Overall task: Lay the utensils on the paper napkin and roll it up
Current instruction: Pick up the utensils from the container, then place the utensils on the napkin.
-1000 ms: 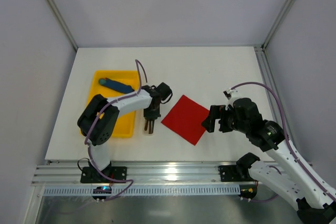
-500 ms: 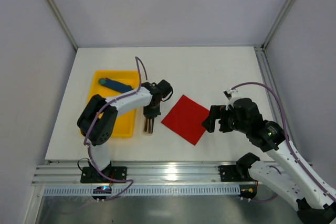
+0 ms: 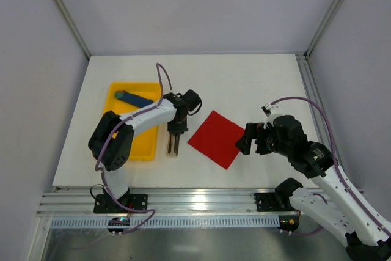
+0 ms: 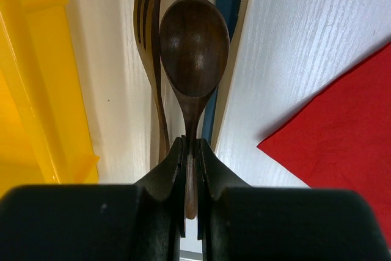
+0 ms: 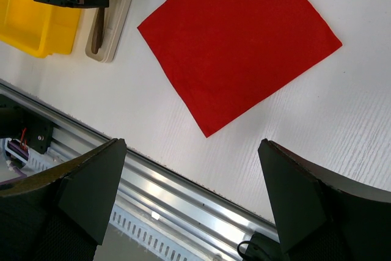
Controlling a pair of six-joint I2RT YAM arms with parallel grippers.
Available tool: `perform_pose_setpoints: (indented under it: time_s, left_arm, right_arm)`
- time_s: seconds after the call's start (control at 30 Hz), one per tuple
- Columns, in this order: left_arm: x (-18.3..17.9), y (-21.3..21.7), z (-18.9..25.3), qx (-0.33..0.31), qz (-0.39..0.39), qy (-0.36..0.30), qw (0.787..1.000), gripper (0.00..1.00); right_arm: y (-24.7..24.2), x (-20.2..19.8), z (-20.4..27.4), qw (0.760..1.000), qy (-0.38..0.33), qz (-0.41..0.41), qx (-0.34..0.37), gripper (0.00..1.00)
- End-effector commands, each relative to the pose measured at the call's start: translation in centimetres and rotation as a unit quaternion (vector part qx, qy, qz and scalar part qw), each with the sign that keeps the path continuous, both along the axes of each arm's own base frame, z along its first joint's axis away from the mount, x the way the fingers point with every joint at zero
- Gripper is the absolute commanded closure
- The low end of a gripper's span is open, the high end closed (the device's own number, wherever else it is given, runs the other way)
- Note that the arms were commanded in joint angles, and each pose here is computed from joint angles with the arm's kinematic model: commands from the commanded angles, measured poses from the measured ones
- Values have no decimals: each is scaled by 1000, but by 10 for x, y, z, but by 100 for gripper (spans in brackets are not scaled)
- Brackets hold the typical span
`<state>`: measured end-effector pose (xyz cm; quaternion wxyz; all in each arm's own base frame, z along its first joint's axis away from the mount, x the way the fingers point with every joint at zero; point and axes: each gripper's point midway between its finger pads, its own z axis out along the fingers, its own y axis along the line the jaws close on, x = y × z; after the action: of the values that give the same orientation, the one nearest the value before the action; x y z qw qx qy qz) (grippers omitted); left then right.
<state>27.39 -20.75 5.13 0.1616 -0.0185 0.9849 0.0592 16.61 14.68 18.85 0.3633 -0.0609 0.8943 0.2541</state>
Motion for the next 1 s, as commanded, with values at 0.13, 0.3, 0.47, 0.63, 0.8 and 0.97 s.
perform_pose_setpoints:
  time_s: [0.13, 0.3, 0.47, 0.63, 0.8, 0.97]
  left_arm:
    - [9, -4, 43, -23, 9, -43, 999, 100]
    - [10, -11, 56, -50, -2, -53, 997, 100]
    - [19, -39, 68, -115, -13, -67, 991, 100]
    - [38, -71, 66, -159, 3, -68, 985, 100]
    - [57, -119, 65, -210, 16, -77, 974, 100]
    - [67, -154, 47, -228, 18, -59, 972, 100]
  right_arm:
    - [2, 4, 6, 1000, -11, -3, 6, 0]
    - [2, 5, 9, 1000, -14, -3, 9, 0]
    - [0, 7, 10, 1000, -13, -16, 5, 0]
    - [-1, 9, 13, 1000, -13, -21, 2, 0]
    - [-5, 9, 12, 1000, -17, -24, -7, 0]
    - [-11, 9, 15, 999, -25, -26, -21, 0]
